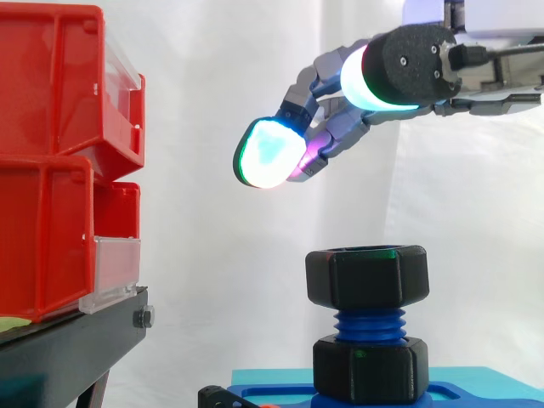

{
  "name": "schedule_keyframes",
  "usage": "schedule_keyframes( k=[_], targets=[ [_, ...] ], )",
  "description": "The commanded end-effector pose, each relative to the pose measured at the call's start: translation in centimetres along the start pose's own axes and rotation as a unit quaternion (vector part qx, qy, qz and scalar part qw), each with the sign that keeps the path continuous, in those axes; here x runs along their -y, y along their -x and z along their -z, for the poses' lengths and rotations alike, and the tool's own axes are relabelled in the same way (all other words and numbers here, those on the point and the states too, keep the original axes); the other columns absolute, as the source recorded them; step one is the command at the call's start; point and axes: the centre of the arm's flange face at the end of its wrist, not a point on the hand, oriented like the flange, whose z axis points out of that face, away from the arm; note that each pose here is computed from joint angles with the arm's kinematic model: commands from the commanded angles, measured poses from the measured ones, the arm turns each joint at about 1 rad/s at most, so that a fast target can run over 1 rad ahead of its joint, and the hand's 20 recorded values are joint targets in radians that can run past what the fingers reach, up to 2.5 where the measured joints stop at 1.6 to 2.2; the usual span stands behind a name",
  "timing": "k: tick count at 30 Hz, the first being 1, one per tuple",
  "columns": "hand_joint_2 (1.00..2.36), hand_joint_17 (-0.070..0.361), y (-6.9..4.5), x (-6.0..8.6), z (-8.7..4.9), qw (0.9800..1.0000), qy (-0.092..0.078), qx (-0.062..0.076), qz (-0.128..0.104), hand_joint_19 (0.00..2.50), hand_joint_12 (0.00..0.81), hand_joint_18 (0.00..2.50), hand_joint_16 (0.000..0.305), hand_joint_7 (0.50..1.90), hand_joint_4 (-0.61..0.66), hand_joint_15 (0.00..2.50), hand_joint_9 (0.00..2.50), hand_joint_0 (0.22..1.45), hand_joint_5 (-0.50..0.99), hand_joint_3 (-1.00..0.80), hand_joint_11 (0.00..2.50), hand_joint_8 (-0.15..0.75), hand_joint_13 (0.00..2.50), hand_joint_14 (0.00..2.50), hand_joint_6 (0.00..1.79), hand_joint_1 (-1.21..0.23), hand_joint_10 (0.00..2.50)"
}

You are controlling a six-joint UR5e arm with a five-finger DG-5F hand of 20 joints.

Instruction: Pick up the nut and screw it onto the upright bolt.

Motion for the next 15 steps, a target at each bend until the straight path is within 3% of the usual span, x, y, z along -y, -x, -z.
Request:
schedule_keyframes(
  k=[1,5,8,15],
  targets=[
    [1.00,0.074,-0.09,-0.75,0.09,0.9999,0.004,0.000,-0.009,0.00,0.302,0.00,0.033,0.67,0.20,0.00,0.39,0.46,-0.10,-0.50,0.00,0.187,0.25,0.00,0.50,-0.20,0.00],
    [1.00,0.076,-0.35,-1.32,0.37,0.9996,0.008,-0.011,-0.025,0.00,0.304,0.00,0.034,0.67,0.19,0.00,0.38,0.46,-0.09,-0.50,0.00,0.184,0.25,0.00,0.50,-0.19,0.00],
    [1.00,0.076,-0.50,-1.26,0.48,0.9995,0.007,-0.016,-0.027,0.00,0.304,0.00,0.034,0.68,0.18,0.00,0.38,0.46,-0.08,-0.50,0.00,0.183,0.24,0.00,0.50,-0.19,0.00],
    [1.00,0.076,-1.00,-1.02,1.07,0.9988,0.005,-0.044,-0.024,0.00,0.306,0.00,0.034,0.69,0.18,0.00,0.39,0.46,-0.08,-0.50,0.00,0.182,0.25,0.00,0.50,-0.19,0.00]
  ],
)
